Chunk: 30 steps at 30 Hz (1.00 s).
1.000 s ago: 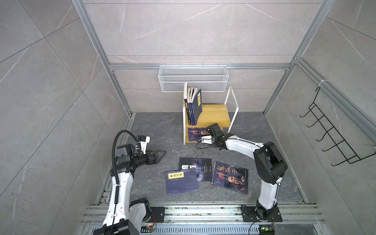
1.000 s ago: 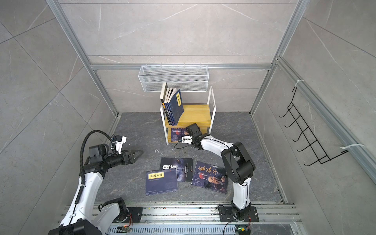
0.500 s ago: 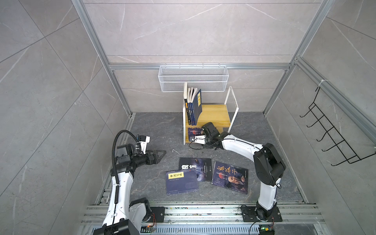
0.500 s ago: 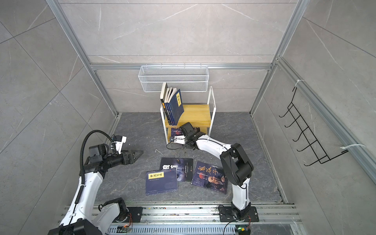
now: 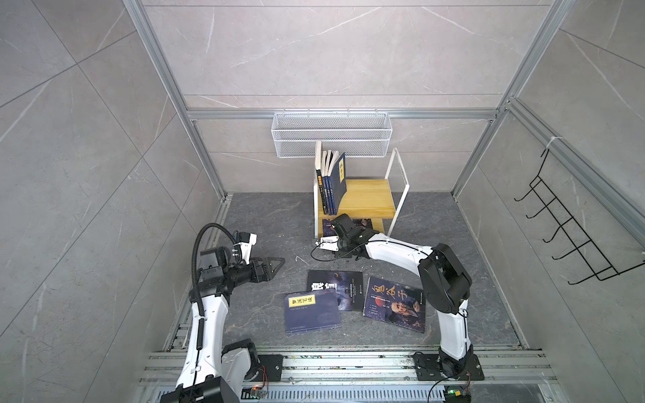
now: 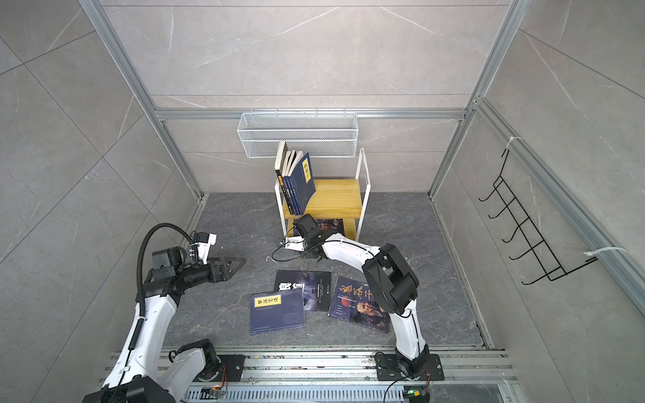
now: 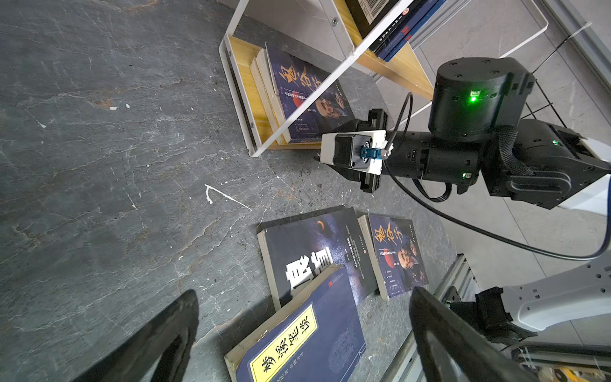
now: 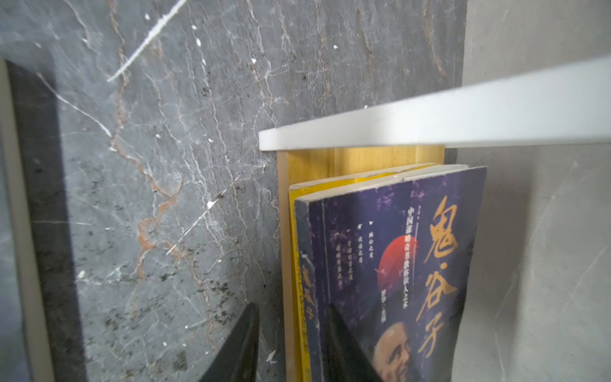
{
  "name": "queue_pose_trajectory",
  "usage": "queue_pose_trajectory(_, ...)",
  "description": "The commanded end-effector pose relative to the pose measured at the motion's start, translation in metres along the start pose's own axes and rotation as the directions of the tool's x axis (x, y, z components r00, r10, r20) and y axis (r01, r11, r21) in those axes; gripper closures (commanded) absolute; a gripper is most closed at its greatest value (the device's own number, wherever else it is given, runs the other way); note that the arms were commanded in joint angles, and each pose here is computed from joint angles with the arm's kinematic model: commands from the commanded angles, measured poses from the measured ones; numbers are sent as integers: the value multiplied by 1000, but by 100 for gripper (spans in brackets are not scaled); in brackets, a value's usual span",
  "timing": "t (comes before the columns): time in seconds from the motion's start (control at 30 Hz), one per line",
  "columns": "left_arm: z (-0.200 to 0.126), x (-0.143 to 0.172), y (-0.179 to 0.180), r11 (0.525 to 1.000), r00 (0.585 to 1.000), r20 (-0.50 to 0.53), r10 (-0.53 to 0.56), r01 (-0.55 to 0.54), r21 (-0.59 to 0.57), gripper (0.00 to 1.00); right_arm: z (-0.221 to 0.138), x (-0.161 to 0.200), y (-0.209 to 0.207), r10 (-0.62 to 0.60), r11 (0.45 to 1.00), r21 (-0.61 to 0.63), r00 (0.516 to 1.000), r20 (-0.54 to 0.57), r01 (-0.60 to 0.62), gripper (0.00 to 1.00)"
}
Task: Stacking books/files
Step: Move the book to the bookshelf.
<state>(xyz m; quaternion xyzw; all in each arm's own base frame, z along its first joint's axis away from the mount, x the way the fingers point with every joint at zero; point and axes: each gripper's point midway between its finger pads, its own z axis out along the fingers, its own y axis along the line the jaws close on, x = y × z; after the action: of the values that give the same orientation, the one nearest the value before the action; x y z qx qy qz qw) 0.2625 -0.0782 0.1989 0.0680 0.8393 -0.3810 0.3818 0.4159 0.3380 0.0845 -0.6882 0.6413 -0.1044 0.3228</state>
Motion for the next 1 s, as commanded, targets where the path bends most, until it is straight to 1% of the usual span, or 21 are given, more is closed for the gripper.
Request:
queue_pose_trajectory(0.0, -3, -5, -7, 999, 999, 27, 28, -28, 30, 0, 9, -3, -12, 15, 999, 46, 1000, -5, -15, 66)
queue_pose_trajectory(0.13, -4, -7, -8, 999, 999, 27, 22, -23, 28, 0, 14, -4, -10, 3, 1000, 31, 1000, -12, -2, 68)
queue_pose_trajectory(0.2, -4, -6, -8, 999, 999, 31, 32, -33, 28, 0, 16, -3, -14, -2, 999, 54, 1000, -17, 3, 70)
queue_pose_trajectory(0.37, -4, -7, -7, 999, 999, 28, 24, -25, 25, 0, 14, -9, -19, 10, 998, 57, 1000, 2, -10, 75)
queue_pose_trajectory(0.47, -4, -6, -7, 999, 999, 32, 33, -34, 25, 0, 17, -8, -23, 5, 997, 75, 1000, -9, -4, 79)
queue_pose_trajectory(0.57, -4, -6, -7, 999, 999, 26, 21, -22, 24, 0, 17, -12, -23, 5, 998, 69, 1000, -6, -4, 79)
queue_pose_trajectory(0.73, -4, -5, -7, 999, 999, 31, 30, -31, 24, 0, 18, -13, -26, -3, 996, 85, 1000, -7, 4, 79)
queue_pose_trajectory(0.97, -4, -5, -6, 999, 999, 31, 28, -28, 25, 0, 12, -19, -32, -2, 995, 100, 1000, 13, 0, 78)
